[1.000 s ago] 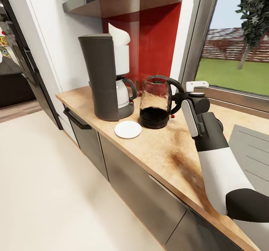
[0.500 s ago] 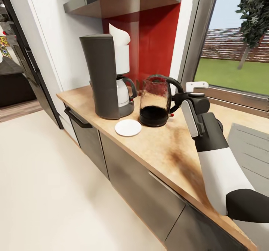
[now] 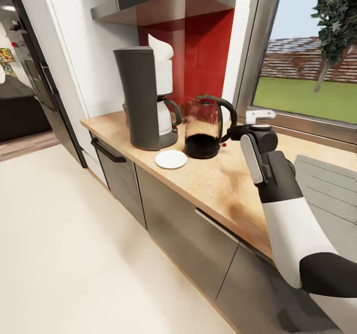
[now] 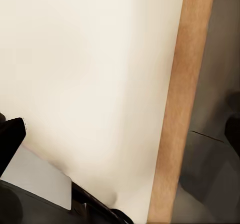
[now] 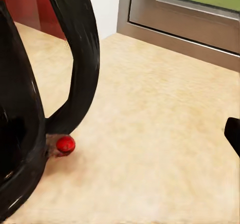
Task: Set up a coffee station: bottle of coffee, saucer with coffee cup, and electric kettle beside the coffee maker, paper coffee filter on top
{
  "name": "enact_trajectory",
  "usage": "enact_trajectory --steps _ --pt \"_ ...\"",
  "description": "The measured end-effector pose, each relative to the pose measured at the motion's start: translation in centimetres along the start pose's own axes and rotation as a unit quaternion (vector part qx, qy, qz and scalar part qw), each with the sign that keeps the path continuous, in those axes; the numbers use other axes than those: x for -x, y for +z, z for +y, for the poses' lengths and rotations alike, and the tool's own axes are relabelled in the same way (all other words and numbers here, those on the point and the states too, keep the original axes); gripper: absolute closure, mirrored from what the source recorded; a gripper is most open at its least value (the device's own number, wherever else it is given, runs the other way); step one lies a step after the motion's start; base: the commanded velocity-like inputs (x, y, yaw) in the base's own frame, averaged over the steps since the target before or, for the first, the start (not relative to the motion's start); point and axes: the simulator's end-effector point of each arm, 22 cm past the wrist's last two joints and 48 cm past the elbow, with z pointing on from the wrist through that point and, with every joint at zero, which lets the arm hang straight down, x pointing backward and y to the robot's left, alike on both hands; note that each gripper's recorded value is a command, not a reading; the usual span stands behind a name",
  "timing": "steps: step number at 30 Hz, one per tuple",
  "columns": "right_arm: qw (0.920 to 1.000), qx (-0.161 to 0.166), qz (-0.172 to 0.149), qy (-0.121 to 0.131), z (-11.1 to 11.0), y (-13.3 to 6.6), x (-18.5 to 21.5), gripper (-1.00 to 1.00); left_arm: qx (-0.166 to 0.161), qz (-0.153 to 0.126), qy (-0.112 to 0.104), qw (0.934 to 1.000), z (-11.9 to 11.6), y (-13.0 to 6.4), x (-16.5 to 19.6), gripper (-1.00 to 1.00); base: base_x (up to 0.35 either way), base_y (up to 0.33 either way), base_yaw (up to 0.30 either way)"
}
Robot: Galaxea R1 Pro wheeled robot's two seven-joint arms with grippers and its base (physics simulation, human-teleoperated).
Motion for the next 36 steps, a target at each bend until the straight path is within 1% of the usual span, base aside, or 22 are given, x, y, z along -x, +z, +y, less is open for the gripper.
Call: enact_trajectory --steps 4,5,6,7,9,15,23,26,30,31,32,36 --pt "1.0000 0.004 0.002 0.001 0.2 0.0 -0.2 -1.00 0.000 0.000 0.000 1.0000 0.0 0.0 0.0 -1.00 -0.025 0.000 0.000" --pt "0.9998 0.020 -0.001 0.002 0.8 -0.2 0.0 -1.00 0.000 0.000 0.000 1.0000 0.0 0.0 0.0 -1.00 -0.006 0.000 0.000" --pt "0.9996 0.028 -0.002 0.002 1.1 -0.2 0.0 -1.00 0.000 0.000 0.000 1.0000 0.0 0.0 0.0 -1.00 0.000 0.000 0.000" --pt "0.9997 0.025 -0.005 0.002 0.5 -0.2 0.5 -1.00 -0.002 -0.001 0.001 1.0000 -0.1 0.1 -0.2 -1.00 0.000 0.000 0.000" --pt "0.9996 0.024 -0.011 0.005 0.2 -0.5 1.5 -1.00 -0.007 -0.005 0.004 1.0000 -0.6 0.3 -0.1 -1.00 0.000 0.000 0.000" --pt "0.9988 0.036 -0.025 0.021 -0.4 -1.4 4.1 -1.00 -0.009 -0.006 0.006 0.9999 -0.8 0.4 0.1 -1.00 0.000 0.000 0.000" --pt "0.9953 0.053 -0.065 0.048 -1.2 -3.0 8.4 -1.00 -0.009 -0.006 0.006 0.9999 -0.8 0.4 0.1 -1.00 -0.012 0.002 0.000" --pt "0.9951 0.068 -0.060 0.040 -0.4 -3.2 7.6 -1.00 -0.010 -0.012 0.009 0.9998 -0.8 0.4 0.8 -1.00 -0.142 0.042 0.000" --pt "0.9951 0.081 -0.045 0.034 0.5 -2.7 6.1 -1.00 -0.010 -0.014 0.011 0.9998 -0.8 0.4 1.0 -1.00 -0.056 0.017 0.000" --pt "0.9728 0.225 -0.048 0.032 6.6 -4.6 6.3 -1.00 -0.010 -0.014 0.011 0.9998 -0.8 0.4 1.0 -1.00 -0.099 0.042 0.000" --pt "0.9680 0.245 -0.048 0.029 7.4 -5.0 6.3 -1.00 -0.010 -0.014 0.011 0.9998 -0.8 0.4 1.0 -1.00 -0.109 0.056 0.000" --pt "0.9681 0.245 -0.046 0.029 7.5 -4.9 6.1 -1.00 -0.010 -0.015 0.011 0.9998 -0.8 0.4 1.1 -1.00 -0.041 0.022 0.000"
